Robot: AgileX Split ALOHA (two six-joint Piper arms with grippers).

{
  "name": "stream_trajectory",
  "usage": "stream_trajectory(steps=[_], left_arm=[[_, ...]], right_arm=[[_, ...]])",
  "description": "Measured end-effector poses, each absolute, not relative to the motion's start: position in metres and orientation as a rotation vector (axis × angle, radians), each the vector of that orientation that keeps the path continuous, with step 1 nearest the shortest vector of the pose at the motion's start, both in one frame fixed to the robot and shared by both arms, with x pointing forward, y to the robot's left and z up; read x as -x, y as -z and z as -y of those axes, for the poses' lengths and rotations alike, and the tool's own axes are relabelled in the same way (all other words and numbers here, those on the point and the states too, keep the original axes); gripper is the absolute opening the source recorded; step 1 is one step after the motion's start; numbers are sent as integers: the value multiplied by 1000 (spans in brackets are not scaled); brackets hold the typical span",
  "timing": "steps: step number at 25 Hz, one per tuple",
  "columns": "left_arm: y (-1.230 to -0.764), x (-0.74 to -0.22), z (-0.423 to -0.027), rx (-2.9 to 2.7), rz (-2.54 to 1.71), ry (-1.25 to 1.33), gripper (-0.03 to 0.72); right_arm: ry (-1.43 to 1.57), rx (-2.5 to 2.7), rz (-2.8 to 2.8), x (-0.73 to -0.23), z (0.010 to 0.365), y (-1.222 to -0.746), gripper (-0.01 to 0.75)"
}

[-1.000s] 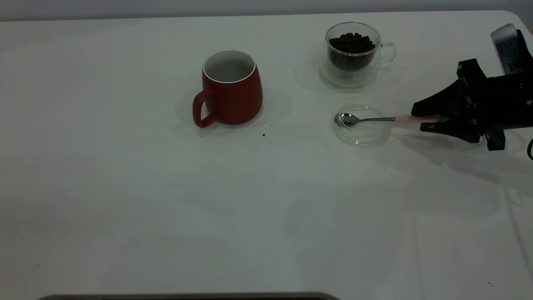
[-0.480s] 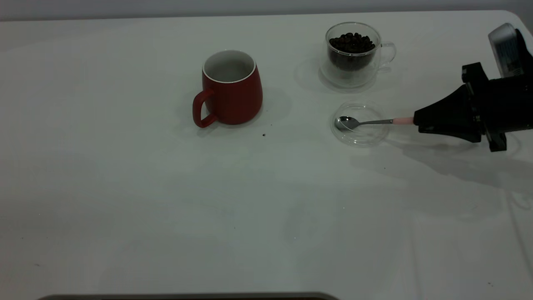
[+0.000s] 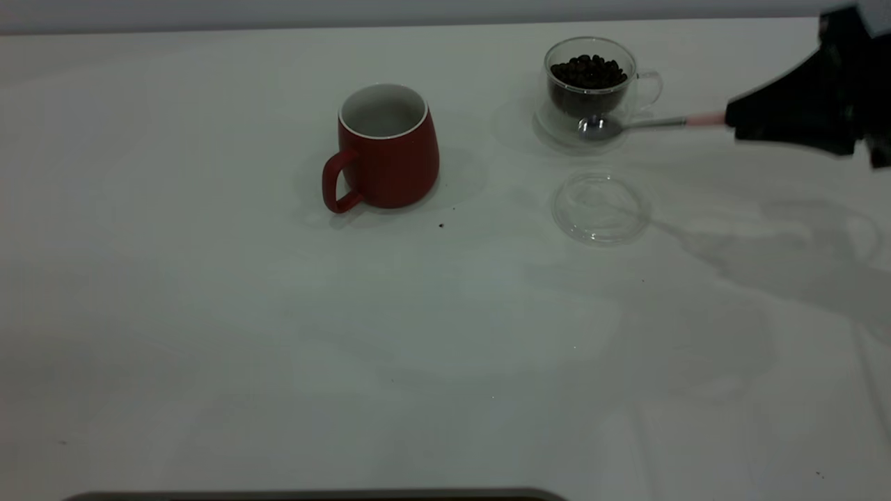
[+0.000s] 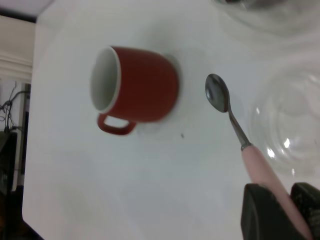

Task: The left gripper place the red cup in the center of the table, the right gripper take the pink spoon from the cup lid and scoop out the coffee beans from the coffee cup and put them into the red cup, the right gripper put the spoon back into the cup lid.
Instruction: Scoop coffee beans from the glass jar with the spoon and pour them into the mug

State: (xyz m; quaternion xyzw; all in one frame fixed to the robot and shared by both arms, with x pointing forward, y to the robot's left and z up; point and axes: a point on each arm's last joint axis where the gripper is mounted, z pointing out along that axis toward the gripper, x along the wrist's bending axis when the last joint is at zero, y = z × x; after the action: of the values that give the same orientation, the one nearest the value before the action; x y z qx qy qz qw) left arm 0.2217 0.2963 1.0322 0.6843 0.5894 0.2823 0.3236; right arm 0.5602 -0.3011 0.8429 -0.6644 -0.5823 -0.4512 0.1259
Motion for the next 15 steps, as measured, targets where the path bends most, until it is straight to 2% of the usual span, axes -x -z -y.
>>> stream_trajectory(steps=[8,15], left_arm=[[-1032,-222,-296,-1795,-1546,-741,492],[-1032,-222,-296,-1795,-1546,-741,492]], right_arm=[[1428,1925,1816,-607,313,-882,114],[1356,1929,1862,-650,325,-879,114]])
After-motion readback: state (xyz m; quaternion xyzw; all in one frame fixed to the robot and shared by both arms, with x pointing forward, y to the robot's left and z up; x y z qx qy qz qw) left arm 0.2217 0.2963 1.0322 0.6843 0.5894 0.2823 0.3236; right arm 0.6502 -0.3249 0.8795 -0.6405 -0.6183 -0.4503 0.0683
